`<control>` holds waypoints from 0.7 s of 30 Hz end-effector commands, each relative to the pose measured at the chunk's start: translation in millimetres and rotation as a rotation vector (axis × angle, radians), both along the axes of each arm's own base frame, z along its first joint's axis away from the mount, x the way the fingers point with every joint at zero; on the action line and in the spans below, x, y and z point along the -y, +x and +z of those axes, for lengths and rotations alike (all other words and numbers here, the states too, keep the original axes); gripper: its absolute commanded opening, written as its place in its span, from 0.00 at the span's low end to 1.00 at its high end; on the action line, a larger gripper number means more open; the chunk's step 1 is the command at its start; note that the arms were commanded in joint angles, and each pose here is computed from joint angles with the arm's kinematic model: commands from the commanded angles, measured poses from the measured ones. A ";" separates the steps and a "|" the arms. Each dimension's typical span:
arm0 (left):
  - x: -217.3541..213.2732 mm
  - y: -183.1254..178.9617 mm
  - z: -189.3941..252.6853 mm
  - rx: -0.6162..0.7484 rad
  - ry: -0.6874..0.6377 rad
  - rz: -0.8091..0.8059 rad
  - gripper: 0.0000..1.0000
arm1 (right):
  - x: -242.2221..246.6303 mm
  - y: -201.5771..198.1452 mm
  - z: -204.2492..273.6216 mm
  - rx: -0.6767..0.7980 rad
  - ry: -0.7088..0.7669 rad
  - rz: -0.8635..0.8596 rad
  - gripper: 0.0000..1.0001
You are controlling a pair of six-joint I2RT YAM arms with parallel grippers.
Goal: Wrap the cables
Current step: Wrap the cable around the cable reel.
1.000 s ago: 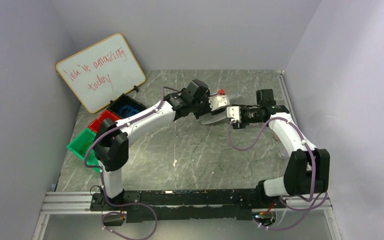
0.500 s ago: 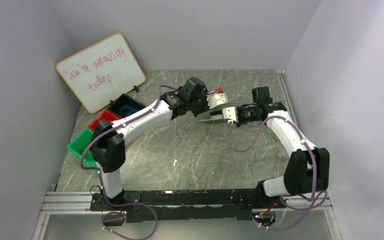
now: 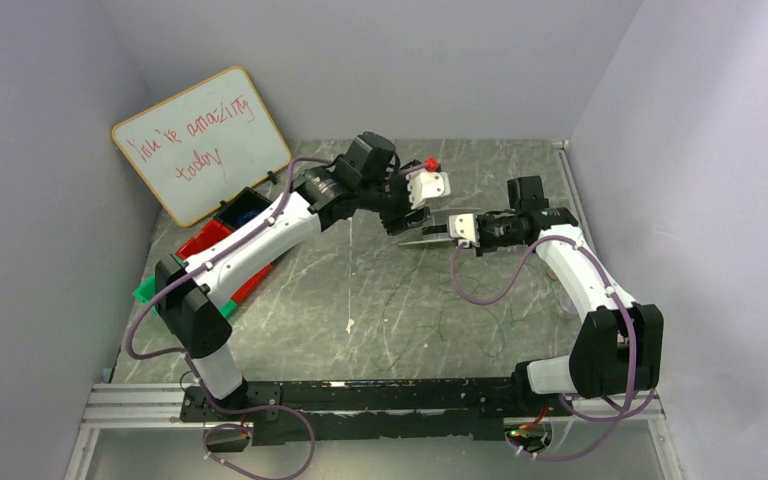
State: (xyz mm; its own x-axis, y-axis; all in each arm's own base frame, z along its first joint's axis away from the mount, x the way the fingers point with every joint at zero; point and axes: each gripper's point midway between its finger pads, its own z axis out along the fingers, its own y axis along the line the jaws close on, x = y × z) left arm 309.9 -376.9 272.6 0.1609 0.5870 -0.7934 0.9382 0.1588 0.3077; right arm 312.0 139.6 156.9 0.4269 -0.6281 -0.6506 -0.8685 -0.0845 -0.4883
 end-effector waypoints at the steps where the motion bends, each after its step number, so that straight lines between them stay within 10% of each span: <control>1: 24.3 -19.2 18.3 -0.106 -0.095 -0.130 0.65 | -12.7 -18.2 20.7 -0.036 0.094 0.044 0.00; 21: 47.1 26.7 -29.3 -0.273 -0.141 -0.047 0.63 | -16.6 -31.6 20.9 -0.119 0.157 0.077 0.00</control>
State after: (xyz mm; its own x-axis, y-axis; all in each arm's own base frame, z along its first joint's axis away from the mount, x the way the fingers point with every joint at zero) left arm 340.0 -412.2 231.4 -0.0510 0.5145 -0.8560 0.9860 0.1619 0.0386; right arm 287.5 147.3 160.4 0.3746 -0.5521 -0.7449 -0.9125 -0.0770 -0.4018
